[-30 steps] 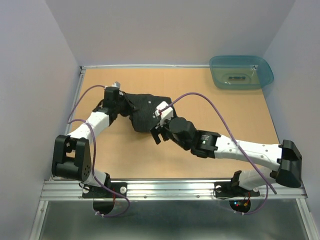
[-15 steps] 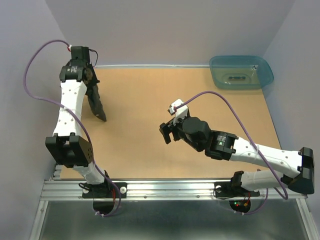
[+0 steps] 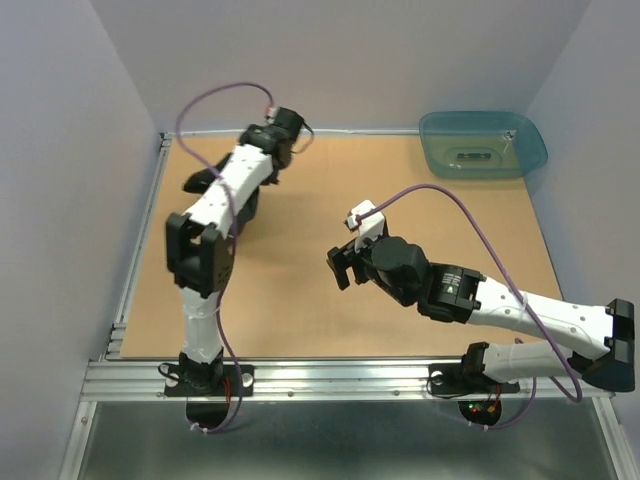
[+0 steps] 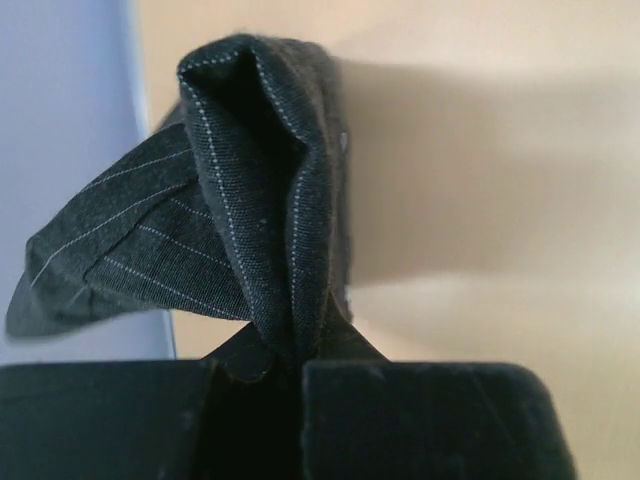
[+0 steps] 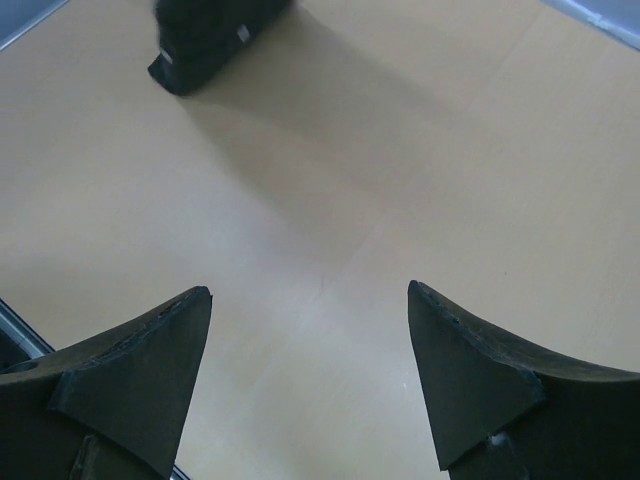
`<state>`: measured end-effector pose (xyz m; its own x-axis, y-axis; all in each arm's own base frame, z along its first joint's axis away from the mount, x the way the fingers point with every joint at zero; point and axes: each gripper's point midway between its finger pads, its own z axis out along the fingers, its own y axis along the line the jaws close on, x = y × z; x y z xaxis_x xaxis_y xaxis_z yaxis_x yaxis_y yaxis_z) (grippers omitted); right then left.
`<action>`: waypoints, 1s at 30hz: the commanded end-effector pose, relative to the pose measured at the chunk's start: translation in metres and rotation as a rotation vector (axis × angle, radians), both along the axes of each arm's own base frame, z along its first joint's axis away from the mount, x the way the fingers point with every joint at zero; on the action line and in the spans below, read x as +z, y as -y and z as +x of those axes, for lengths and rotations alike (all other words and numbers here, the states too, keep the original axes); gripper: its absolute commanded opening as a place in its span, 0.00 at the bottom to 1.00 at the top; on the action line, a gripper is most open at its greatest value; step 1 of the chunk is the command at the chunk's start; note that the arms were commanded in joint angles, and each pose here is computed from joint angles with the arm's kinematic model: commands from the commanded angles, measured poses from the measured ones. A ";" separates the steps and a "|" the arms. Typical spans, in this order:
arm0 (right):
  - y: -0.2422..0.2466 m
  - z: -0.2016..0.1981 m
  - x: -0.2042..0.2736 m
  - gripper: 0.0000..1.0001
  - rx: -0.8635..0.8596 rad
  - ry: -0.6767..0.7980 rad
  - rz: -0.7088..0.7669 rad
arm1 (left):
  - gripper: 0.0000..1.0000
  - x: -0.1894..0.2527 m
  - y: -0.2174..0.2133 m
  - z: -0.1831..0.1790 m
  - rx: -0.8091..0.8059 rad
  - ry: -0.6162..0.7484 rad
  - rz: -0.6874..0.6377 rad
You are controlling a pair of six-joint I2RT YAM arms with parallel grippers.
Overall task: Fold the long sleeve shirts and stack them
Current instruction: Fold the shirt
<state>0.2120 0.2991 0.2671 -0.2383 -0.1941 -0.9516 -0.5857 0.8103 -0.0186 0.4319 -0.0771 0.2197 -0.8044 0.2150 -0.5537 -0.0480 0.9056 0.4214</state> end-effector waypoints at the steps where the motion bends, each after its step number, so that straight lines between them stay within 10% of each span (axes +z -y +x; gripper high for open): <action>1: 0.013 0.000 0.000 0.84 -0.042 -0.001 0.034 | 0.00 -0.044 0.046 -0.014 -0.056 -0.131 0.134; 13: 0.034 0.000 0.005 0.84 -0.104 0.012 0.062 | 0.00 -0.121 0.194 -0.038 -0.247 -0.181 0.035; 22: 0.053 0.004 0.014 0.84 -0.196 0.026 0.118 | 0.66 -0.098 0.265 -0.063 -0.359 -0.131 -0.199; 30: 0.085 -0.001 0.053 0.84 -0.253 0.072 0.268 | 0.73 0.011 0.325 -0.072 -0.532 0.042 -0.714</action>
<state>0.2103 0.2338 0.3023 -0.2093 0.0198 -0.9776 -0.4208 0.9006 0.1084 0.3583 -0.3713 0.1132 -0.7655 0.3792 -0.5197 0.4064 0.9113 0.0663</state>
